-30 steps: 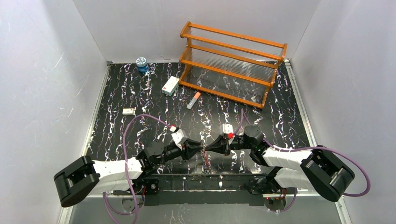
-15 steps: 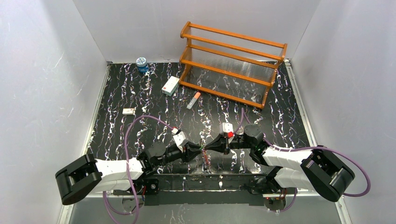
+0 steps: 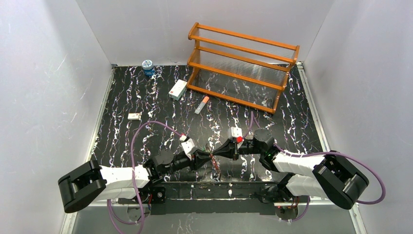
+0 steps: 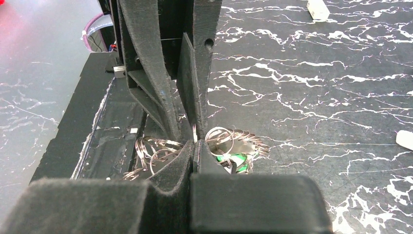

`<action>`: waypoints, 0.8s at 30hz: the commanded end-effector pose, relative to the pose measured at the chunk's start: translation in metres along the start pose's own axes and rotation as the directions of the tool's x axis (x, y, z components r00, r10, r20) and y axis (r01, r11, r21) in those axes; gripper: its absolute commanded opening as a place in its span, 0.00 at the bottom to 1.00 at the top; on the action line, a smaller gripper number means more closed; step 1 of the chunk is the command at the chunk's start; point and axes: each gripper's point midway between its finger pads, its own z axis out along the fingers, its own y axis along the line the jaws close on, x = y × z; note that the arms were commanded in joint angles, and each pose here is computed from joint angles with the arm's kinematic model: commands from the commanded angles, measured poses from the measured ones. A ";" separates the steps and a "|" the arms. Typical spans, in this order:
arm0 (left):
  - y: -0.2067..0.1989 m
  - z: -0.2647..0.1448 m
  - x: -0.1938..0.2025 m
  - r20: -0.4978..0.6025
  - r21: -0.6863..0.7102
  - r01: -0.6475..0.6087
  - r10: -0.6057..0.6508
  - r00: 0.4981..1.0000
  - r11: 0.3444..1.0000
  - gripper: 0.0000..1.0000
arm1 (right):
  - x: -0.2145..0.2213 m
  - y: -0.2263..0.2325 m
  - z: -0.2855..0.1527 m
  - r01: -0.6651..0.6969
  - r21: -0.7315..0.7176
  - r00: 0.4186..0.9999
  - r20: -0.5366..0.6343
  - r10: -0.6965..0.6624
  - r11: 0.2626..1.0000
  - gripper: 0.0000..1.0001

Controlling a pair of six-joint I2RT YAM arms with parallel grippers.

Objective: Put the keys on the keyring

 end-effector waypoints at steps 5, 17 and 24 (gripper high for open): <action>0.008 0.006 -0.027 0.081 -0.051 -0.067 0.071 0.994 0.996 0.17 | -0.028 -0.001 0.004 0.072 -0.028 0.995 0.070 -0.070 0.997 0.01; -0.012 0.009 -0.041 0.122 0.054 -0.127 0.119 0.985 0.991 0.17 | -0.029 0.000 0.005 0.072 -0.036 0.995 0.074 -0.069 0.997 0.01; -0.017 0.010 -0.040 0.123 0.081 -0.168 0.158 0.980 0.982 0.08 | -0.029 0.001 0.005 0.071 -0.039 0.995 0.075 -0.068 0.997 0.01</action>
